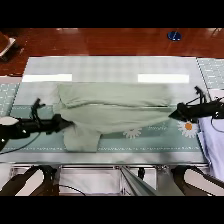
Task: Fold the shirts.
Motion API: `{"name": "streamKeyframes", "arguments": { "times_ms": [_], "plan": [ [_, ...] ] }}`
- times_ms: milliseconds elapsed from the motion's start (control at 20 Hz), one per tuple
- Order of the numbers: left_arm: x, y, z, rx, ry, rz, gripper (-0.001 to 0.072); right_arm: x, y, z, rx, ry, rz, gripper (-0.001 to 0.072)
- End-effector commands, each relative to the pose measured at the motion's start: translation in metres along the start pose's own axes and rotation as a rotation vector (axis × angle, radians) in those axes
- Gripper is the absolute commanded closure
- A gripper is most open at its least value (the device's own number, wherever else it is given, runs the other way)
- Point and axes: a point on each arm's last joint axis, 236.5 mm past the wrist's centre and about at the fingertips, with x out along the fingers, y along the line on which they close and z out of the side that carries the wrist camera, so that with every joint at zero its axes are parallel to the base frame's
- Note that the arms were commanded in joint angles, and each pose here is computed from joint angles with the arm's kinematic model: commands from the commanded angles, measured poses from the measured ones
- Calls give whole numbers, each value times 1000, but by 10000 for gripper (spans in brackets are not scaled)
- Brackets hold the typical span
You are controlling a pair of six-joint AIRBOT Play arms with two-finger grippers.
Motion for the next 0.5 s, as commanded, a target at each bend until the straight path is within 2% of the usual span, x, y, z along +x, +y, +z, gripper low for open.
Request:
{"name": "streamKeyframes", "arguments": {
  "times_ms": [0,200,450],
  "plan": [
    [-32,-22,73,51,-205,16,690,-28,32,41,-116,-89,13,692],
    [-12,-59,122,118,-200,-1,690,-16,59,84,-184,-104,25,692],
    [19,-88,193,139,-175,-23,691,4,58,130,-133,-119,20,692]
  ]
}}
